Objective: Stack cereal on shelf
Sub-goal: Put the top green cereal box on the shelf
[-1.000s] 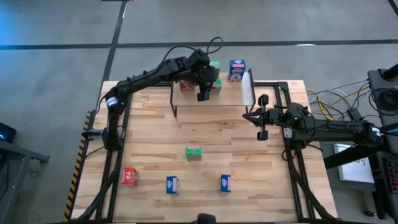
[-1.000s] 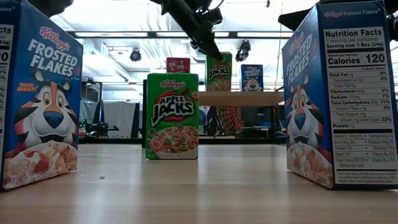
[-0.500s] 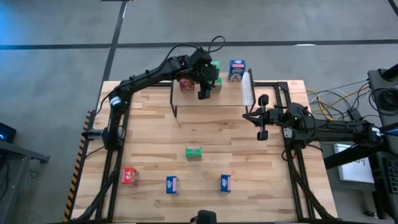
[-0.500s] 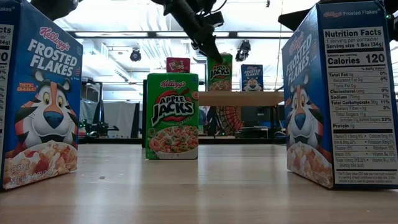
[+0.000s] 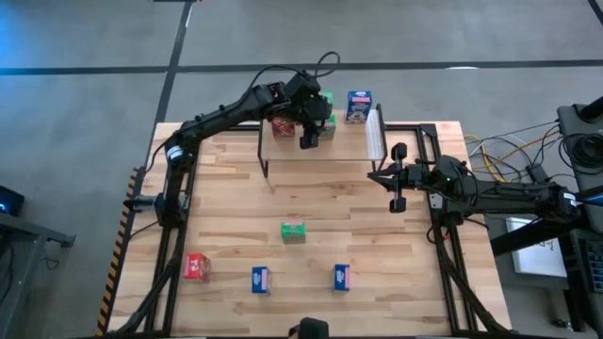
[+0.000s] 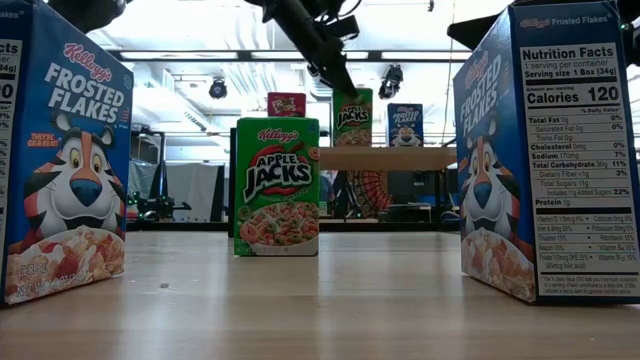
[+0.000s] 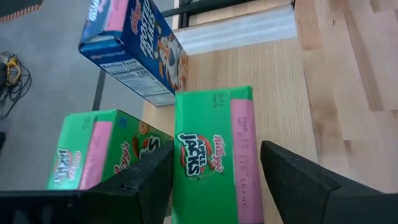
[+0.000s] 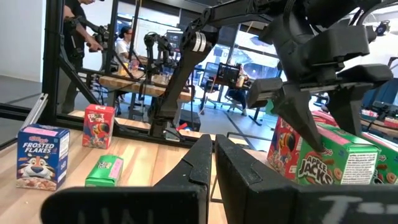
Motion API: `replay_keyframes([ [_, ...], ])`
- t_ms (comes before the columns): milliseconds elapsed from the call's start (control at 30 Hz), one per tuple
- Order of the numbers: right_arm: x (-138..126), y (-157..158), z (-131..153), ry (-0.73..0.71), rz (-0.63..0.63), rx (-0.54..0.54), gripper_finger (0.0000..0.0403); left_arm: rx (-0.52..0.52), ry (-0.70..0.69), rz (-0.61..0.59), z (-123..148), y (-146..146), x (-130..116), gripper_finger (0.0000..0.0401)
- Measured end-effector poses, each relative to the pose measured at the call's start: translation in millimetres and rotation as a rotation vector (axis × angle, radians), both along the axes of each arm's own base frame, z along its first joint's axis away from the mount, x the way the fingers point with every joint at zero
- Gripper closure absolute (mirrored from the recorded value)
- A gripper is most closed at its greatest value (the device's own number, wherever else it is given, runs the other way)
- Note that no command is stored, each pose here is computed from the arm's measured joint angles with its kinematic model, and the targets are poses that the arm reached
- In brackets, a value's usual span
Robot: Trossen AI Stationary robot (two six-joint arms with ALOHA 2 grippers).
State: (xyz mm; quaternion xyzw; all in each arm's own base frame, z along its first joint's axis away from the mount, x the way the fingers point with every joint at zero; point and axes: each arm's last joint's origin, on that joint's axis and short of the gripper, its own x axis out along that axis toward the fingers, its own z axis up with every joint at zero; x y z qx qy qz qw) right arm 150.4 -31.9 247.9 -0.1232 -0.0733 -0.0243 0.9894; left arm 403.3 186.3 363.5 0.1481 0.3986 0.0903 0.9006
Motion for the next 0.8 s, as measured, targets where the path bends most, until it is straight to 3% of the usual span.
replay_keyframes([
  [333,0.0,0.0,0.0,0.000,-0.001,-0.002,0.0390,0.011,0.014,-0.019,23.9,-6.6,-9.7,0.0165],
  [800,0.0,-0.8,0.7,-0.002,-0.026,0.014,0.0390,-0.054,0.102,-0.059,36.3,-49.0,-22.2,0.0166],
])
